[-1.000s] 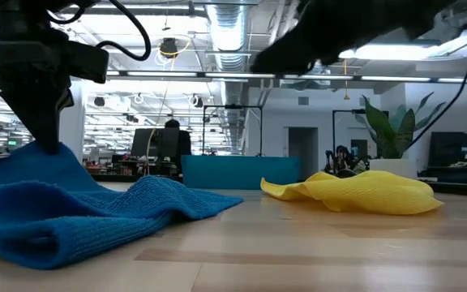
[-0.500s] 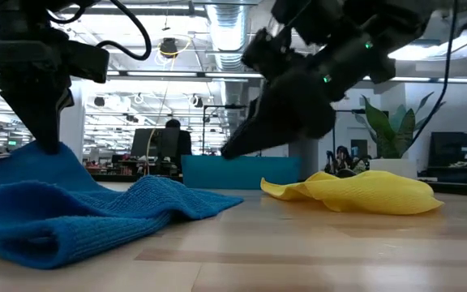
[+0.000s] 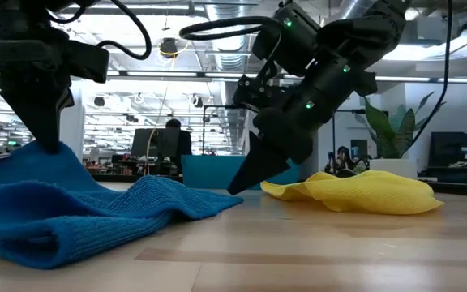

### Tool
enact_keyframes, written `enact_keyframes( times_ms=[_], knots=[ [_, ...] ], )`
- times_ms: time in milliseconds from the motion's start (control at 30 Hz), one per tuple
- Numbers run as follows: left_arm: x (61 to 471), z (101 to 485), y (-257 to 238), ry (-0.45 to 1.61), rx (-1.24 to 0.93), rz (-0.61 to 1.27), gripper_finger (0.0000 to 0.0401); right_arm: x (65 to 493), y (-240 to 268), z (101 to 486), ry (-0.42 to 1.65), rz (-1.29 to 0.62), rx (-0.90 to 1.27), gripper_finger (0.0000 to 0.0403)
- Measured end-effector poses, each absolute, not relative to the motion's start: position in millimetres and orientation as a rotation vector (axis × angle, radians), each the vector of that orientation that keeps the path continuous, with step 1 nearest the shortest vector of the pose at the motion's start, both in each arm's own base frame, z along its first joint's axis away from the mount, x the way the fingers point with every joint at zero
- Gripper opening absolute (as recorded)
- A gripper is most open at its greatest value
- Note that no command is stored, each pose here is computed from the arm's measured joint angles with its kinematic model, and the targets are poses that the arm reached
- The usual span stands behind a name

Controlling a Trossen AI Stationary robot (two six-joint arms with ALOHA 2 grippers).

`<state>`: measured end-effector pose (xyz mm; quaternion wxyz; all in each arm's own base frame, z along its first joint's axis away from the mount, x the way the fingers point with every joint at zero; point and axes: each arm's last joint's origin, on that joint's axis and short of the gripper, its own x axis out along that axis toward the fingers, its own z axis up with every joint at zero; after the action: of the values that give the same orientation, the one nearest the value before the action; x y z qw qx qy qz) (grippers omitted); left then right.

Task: Roll microfiber towels into tight, uniform cylinder then place into a basket
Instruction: Fold the blue towel

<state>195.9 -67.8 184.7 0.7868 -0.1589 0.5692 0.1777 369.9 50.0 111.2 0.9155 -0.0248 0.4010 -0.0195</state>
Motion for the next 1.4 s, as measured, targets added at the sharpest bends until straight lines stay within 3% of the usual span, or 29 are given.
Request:
enact_keyframes(
  times_ms=[667, 800, 1167, 1400],
  knots=[
    [203.5, 187.1, -72.7, 1.177, -0.448, 0.323, 0.0003, 372.0, 54.7, 99.9, 0.838, -0.03, 0.002, 0.0231],
    [203.4, 187.1, -72.6, 1.179, -0.447, 0.324, 0.0004, 371.0, 52.0, 97.0, 0.868, -0.012, 0.021, 0.0191],
    [195.9, 184.9, -67.6, 1.219, -0.335, 0.393, 0.0004, 371.9, 43.9, 98.9, 0.893, -0.008, 0.059, 0.0016],
    [194.6, 184.7, -66.0, 1.221, -0.255, 0.394, 0.0002, 382.5, 54.3, 115.1, 0.992, 0.015, 0.009, 0.0021]
  ],
)
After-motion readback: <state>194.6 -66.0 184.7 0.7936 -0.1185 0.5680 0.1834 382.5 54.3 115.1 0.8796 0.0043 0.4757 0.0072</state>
